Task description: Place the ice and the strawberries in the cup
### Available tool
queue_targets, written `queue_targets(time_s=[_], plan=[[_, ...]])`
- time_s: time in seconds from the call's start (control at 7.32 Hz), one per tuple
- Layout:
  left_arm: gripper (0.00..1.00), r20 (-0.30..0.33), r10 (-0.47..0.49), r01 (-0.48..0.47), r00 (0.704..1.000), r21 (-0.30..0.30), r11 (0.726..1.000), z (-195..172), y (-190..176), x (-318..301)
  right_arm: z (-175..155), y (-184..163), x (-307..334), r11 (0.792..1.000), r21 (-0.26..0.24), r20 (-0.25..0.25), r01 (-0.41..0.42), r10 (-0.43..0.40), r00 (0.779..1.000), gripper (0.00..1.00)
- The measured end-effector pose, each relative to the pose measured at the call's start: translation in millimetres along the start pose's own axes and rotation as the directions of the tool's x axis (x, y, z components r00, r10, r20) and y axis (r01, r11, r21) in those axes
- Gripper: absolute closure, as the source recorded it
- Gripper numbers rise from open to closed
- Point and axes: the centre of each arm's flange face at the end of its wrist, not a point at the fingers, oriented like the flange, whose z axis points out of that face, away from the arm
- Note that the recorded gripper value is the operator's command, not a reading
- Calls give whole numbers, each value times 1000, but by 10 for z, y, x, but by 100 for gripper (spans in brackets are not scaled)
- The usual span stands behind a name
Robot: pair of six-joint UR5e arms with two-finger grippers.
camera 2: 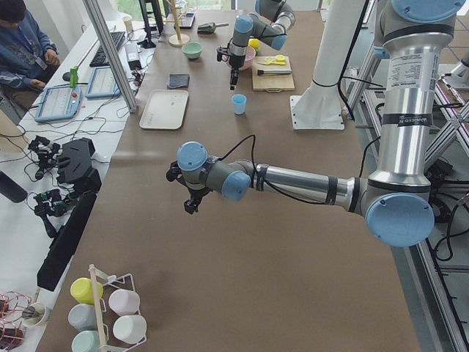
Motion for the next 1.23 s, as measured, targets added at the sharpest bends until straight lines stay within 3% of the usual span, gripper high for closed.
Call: queue_targets(time_s=[0.14,0.27,0.41,0.55,0.82,1.23], plan=[[2,-1,-3,3,1000,-5,1000,25,-1,-19,40,72,-76,1000,-3,-1,8,-8,1000,100],[2,-1,-3,3,1000,-7,1000,39,-6,-24,74,154,-129,1000,-10,0,17,-17,1000,94],[2,-2,-2,2,1000,-7,1000,46,-7,-24,101,229,-163,1000,-19,2,24,-24,1000,21],[2,-3,0,0,1000,-6,1000,48,-7,-22,120,271,-180,1000,-19,13,23,-23,1000,1],[2,-3,4,-4,1000,-3,1000,51,3,-21,147,286,-173,1000,17,56,0,-1,998,1],[2,-3,7,-7,1000,-2,1000,50,9,-20,102,206,-74,999,31,57,-18,16,998,1]])
